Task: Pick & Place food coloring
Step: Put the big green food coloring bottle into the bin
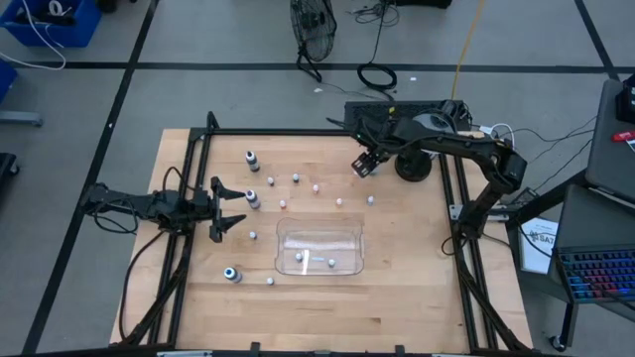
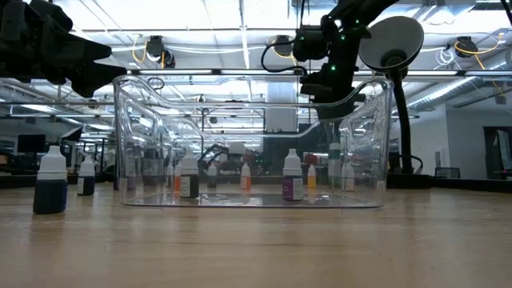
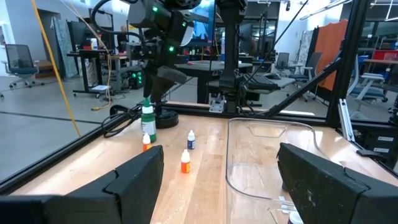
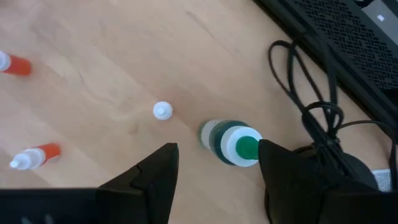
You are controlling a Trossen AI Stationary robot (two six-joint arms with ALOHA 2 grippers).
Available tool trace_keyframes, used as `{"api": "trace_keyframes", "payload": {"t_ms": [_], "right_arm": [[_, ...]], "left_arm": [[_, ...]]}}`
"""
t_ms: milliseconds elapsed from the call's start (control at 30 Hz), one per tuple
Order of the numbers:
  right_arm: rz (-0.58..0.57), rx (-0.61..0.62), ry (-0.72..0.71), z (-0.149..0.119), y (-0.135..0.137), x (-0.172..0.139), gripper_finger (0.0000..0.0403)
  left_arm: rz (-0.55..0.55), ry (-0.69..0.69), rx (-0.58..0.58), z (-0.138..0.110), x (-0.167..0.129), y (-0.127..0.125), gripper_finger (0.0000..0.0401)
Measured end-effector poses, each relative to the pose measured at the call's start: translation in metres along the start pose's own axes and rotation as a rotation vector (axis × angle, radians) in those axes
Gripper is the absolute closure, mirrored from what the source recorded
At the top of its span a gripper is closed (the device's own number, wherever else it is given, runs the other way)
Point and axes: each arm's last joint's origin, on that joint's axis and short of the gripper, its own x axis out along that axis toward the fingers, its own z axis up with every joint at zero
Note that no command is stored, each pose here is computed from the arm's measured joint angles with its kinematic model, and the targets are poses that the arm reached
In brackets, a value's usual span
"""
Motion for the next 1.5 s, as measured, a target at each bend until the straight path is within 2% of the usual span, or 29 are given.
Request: {"api": "trace_keyframes", "payload": {"t_ms": [233,500,700,900,1267,1500], "right_arm": [[0.012,-0.029,-0.001,-0.002,0.009,-0.004,0.0195],[0.043,-0.039,-0.067,0.007,0.019,-0.021,0.0195],[-0.066,-0.037,-0.03,0.004,0.01,-0.02,0.0195],[-0.102,-0.002,-0.004,0.004,0.001,-0.019,0.0195],[-0.113,-0.019,0.027,-0.008,0.0,0.003,0.0195],[-0.058,-0.008,0.014,-0.012,-0.001,0.019,0.0195]], "left_arm": [[0.0,0.0,0.0,0.0,0.0,0.0,0.0091],[0.0,0.0,0.0,0.0,0.0,0.0,0.0091],[0.0,0.0,0.0,0.0,0.0,0.0,0.0091],[0.0,0.0,0.0,0.0,0.0,0.0,0.0091],[0.0,0.0,0.0,0.0,0.0,0.0,0.0091],[0.0,0.0,0.0,0.0,0.0,0.0,0.0091]]}}
